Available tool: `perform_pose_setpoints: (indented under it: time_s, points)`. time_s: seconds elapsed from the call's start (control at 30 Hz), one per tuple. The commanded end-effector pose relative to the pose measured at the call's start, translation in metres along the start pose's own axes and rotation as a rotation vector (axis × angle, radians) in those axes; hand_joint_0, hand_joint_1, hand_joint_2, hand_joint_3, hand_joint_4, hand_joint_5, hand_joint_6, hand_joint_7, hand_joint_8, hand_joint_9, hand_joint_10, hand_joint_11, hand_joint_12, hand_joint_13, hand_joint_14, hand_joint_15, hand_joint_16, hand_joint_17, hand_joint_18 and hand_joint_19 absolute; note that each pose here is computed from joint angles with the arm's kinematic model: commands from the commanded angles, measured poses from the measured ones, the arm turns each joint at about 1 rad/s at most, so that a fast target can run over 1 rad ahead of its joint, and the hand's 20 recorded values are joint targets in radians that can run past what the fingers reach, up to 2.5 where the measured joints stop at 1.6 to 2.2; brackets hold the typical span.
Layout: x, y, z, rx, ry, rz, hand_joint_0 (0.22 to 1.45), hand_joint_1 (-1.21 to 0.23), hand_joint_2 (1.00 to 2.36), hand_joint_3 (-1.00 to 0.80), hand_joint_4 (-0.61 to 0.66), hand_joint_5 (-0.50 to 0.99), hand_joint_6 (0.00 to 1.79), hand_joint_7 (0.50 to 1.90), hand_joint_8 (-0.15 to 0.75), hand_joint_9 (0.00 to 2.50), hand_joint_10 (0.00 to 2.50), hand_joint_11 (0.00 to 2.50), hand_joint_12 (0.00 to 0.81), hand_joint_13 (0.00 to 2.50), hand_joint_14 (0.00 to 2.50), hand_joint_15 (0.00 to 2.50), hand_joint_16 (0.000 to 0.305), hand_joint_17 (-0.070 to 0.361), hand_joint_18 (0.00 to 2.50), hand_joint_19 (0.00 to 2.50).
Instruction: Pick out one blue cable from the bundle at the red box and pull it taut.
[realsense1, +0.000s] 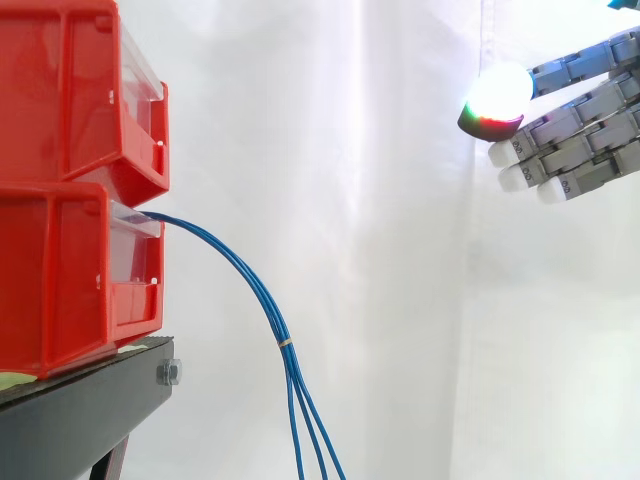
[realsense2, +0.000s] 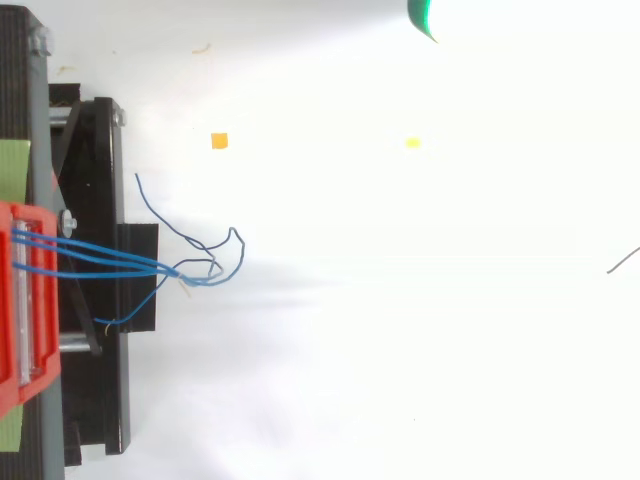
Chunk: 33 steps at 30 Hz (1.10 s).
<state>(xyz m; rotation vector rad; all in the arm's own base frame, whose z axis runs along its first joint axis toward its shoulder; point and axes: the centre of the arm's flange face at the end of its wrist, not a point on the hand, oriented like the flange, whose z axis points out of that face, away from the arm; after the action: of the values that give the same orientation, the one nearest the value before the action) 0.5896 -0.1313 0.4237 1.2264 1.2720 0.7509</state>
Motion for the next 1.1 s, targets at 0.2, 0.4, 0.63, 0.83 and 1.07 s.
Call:
perform_pose_setpoints:
  time_s: [0.2, 0.4, 0.63, 0.83, 1.07]
  points:
    - [0.001, 0.0, 0.001, -0.007, 0.003, 0.005, 0.48, -0.45, 1.0, -0.5, 0.13, -0.24, 0.5, 0.67, 0.209, 0.42, 0.0, 0.0, 0.294, 0.35, 0.01, 0.11, 0.047, 0.105, 0.18, 0.25]
    - [0.015, -0.01, 0.014, -0.018, 0.011, 0.003, 0.48, -0.45, 1.0, -0.5, 0.13, -0.24, 0.5, 0.67, 0.215, 0.42, 0.0, 0.0, 0.296, 0.34, 0.0, 0.12, 0.047, 0.105, 0.18, 0.25]
    - [0.049, -0.046, 0.049, -0.021, 0.026, 0.0, 0.48, -0.45, 1.0, -0.5, 0.14, -0.24, 0.5, 0.67, 0.216, 0.43, 0.0, 0.0, 0.295, 0.35, 0.0, 0.12, 0.046, 0.103, 0.19, 0.24]
    - [0.074, -0.077, 0.075, -0.036, 0.009, 0.003, 0.5, -0.45, 1.0, -0.5, 0.14, -0.23, 0.5, 0.68, 0.218, 0.47, 0.0, 0.02, 0.289, 0.35, 0.0, 0.11, 0.044, 0.098, 0.19, 0.24]
    - [0.103, -0.118, 0.104, -0.049, -0.005, 0.006, 0.51, -0.48, 1.0, -0.5, 0.14, -0.22, 0.5, 0.69, 0.213, 0.49, 0.0, 0.03, 0.277, 0.31, 0.0, 0.09, 0.04, 0.089, 0.12, 0.2]
